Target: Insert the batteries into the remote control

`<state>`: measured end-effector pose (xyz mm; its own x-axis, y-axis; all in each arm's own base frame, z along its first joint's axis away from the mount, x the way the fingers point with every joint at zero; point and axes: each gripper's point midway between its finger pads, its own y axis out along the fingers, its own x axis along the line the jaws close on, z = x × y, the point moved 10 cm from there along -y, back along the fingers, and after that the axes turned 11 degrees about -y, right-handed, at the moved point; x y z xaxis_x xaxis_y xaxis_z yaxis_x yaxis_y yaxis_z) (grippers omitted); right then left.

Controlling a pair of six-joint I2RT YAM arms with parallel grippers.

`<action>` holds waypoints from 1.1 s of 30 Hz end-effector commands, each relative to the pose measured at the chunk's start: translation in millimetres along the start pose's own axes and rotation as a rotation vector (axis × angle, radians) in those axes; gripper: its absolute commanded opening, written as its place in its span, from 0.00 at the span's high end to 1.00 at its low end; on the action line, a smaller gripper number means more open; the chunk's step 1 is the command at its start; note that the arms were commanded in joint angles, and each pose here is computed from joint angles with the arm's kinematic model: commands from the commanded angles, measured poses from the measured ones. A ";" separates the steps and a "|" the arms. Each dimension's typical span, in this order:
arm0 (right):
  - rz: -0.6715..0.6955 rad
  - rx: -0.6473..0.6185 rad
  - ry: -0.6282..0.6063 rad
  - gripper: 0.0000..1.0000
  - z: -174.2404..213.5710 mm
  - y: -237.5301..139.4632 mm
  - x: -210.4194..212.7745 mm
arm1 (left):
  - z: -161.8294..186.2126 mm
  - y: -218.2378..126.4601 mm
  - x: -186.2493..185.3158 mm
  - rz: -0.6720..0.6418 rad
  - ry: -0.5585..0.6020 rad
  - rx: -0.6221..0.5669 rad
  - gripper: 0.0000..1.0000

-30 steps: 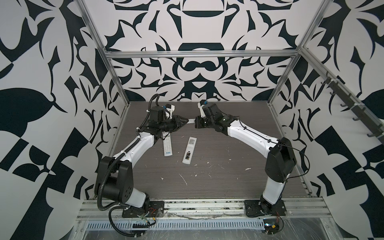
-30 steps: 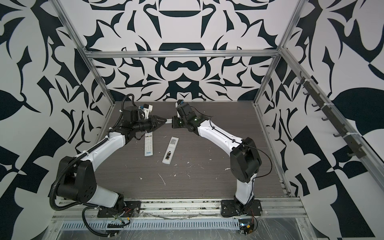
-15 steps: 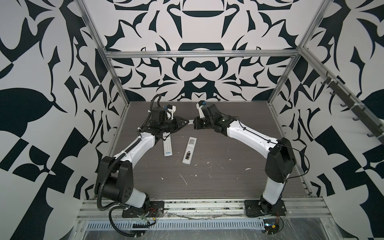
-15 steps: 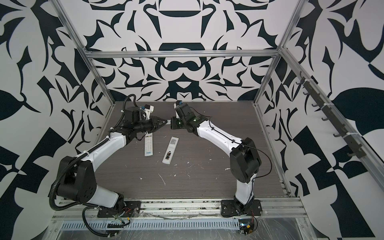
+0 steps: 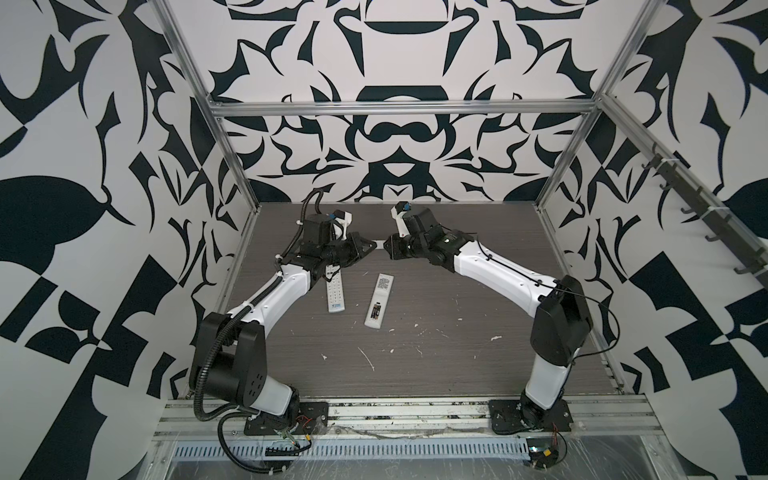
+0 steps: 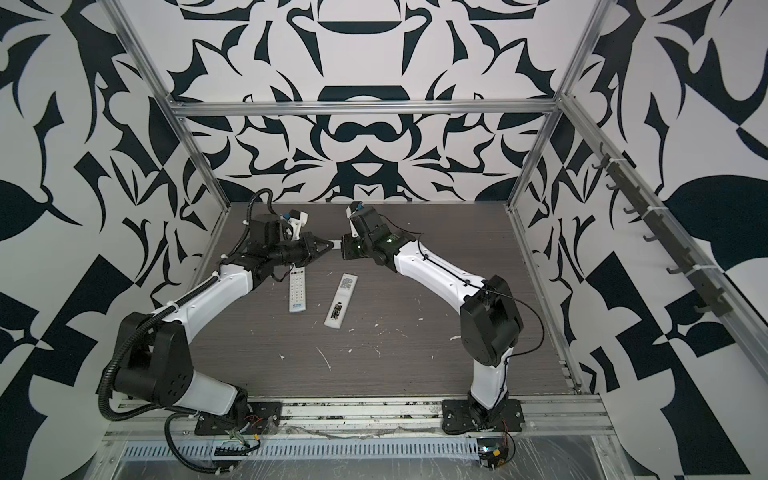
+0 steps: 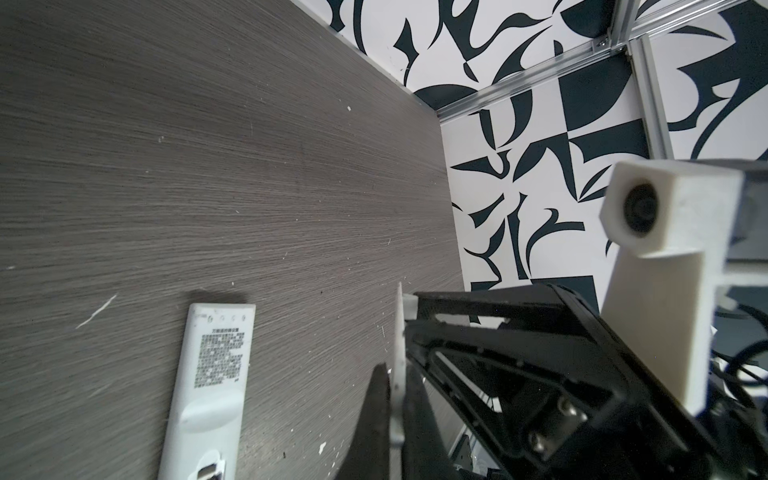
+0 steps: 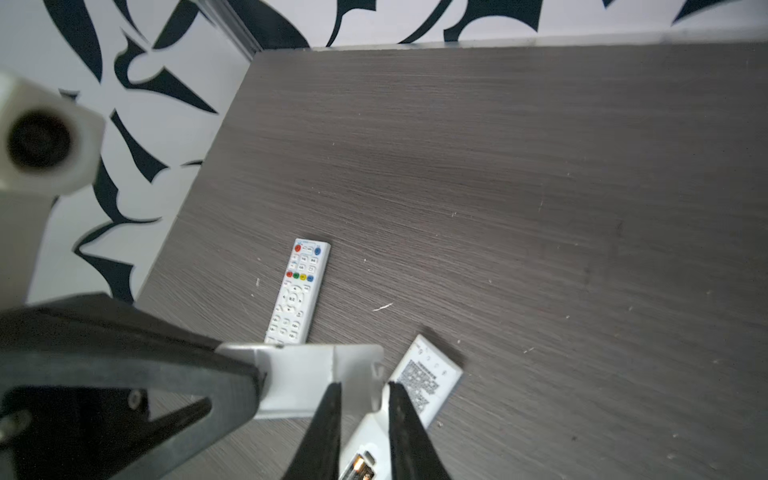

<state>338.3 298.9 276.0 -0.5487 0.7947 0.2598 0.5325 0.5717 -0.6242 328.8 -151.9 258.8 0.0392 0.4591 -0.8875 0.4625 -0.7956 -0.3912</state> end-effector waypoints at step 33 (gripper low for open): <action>-0.697 0.200 -0.175 0.16 -48.8 -172.2 23.1 | 20.5 -63.4 -102.1 0.461 0.537 0.435 1.00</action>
<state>276.2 239.2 410.5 -0.8074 0.2263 0.5448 -0.1016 0.8563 -0.5063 288.3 -158.2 348.0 0.5505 0.1944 -0.8119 -0.0159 -0.9699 -0.2430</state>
